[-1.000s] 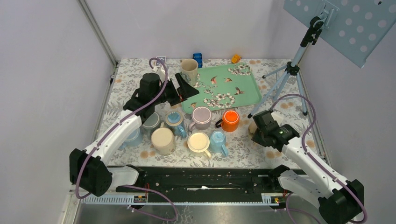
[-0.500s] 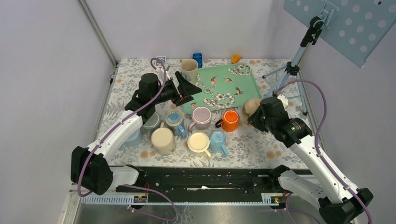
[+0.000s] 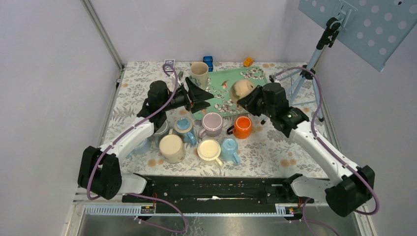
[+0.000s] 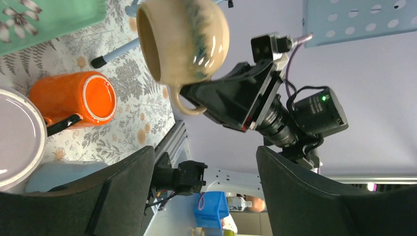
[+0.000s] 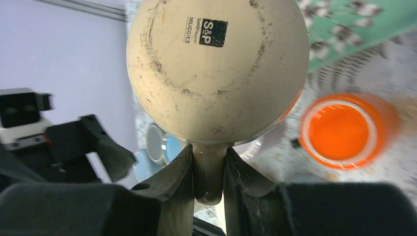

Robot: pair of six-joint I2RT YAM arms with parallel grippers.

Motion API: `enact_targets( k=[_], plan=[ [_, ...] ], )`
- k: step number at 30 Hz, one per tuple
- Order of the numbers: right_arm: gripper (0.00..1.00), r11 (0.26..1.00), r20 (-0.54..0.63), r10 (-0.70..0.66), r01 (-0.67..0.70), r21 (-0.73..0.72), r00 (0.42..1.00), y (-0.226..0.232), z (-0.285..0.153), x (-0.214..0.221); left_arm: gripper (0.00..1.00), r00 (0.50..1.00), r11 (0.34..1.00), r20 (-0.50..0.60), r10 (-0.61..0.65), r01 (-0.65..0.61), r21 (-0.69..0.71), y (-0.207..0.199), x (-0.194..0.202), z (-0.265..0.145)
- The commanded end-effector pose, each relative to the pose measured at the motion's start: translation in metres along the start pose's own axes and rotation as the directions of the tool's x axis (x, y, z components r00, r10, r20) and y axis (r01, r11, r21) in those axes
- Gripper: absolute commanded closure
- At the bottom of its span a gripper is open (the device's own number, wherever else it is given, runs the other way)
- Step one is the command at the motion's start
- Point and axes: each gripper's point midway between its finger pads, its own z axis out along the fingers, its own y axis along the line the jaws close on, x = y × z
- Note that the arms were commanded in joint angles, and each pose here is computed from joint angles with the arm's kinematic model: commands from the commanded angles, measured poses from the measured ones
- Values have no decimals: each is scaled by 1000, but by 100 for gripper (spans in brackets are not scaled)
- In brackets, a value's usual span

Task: Turn the mug right side up
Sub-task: Turn over the cup at the corner of the board.

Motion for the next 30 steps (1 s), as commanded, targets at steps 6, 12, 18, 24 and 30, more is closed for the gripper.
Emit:
enact_targets(
  k=[6, 12, 18, 24, 30],
  plan=[
    [100, 832, 75, 98, -40, -554, 992, 168, -15, -55, 30, 999, 985, -30, -18, 22, 172, -23, -3, -6],
    [100, 769, -14, 109, -93, -633, 994, 200, -11, -39, 36, 999, 970, -18, -41, 44, 240, -29, -15, -13],
    [100, 713, -95, 128, -158, -683, 987, 215, -9, -28, 41, 997, 961, -24, -70, 73, 267, -30, -17, -14],
    [100, 692, -134, 136, -191, -697, 982, 221, -9, -19, 44, 997, 954, -20, -76, 78, 291, -35, -19, -13],
    [100, 665, -174, 149, -229, -711, 973, 225, -10, -16, 49, 997, 951, -21, -80, 83, 297, -36, -21, -12]
  ],
)
